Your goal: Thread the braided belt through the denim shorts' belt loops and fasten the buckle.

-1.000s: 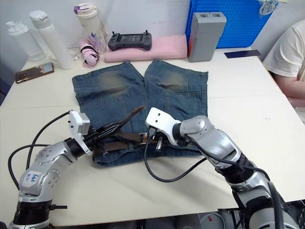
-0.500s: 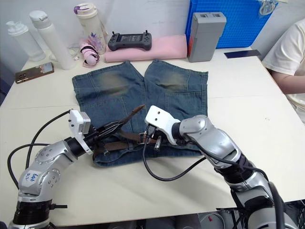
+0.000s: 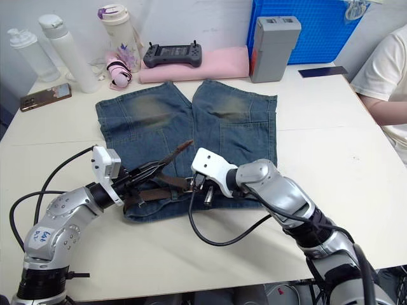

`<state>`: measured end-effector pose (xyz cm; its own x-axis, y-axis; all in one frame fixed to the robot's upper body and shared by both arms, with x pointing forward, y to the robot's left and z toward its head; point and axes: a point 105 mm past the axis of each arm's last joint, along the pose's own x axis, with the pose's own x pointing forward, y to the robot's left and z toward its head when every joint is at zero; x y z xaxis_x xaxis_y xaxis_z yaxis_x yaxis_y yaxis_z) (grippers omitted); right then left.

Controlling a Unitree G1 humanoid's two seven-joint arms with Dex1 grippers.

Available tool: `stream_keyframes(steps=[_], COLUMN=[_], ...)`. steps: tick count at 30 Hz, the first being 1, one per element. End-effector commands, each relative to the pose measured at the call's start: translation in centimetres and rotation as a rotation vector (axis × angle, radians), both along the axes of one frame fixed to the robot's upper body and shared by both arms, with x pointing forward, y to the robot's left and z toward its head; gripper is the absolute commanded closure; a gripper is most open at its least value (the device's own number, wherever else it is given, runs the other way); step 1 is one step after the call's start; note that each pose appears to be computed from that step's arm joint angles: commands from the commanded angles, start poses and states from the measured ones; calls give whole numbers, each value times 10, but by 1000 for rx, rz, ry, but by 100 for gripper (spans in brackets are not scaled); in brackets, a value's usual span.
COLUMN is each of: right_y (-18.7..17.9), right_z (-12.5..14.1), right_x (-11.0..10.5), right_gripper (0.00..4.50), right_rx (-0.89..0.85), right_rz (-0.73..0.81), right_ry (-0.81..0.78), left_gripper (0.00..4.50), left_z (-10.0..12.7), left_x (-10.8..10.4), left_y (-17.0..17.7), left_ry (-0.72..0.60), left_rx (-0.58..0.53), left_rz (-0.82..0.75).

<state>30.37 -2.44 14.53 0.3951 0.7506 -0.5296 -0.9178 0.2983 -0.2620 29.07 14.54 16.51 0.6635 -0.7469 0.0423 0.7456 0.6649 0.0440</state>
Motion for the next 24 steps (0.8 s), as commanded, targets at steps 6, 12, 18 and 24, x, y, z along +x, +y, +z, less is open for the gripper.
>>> stream_keyframes(steps=[6,12,18,24], right_y=[21,34,28,7], right_z=[5,7,29,16], right_x=[-2,-10,-17,-25], right_gripper=[425,425,425,425], right_rx=[15,6,50,24], right_rz=[53,109,114,45], right_ry=[-32,-54,-72,-16], left_gripper=[450,450,450,450], left_z=[9,9,10,11], left_x=[-3,-4,-4,-3], left_y=[-1,-4,-4,-5], left_ry=[-45,-43,-44,-46], left_rx=[0,-1,-3,-5], left_rz=[-10,-13,-12,-15])
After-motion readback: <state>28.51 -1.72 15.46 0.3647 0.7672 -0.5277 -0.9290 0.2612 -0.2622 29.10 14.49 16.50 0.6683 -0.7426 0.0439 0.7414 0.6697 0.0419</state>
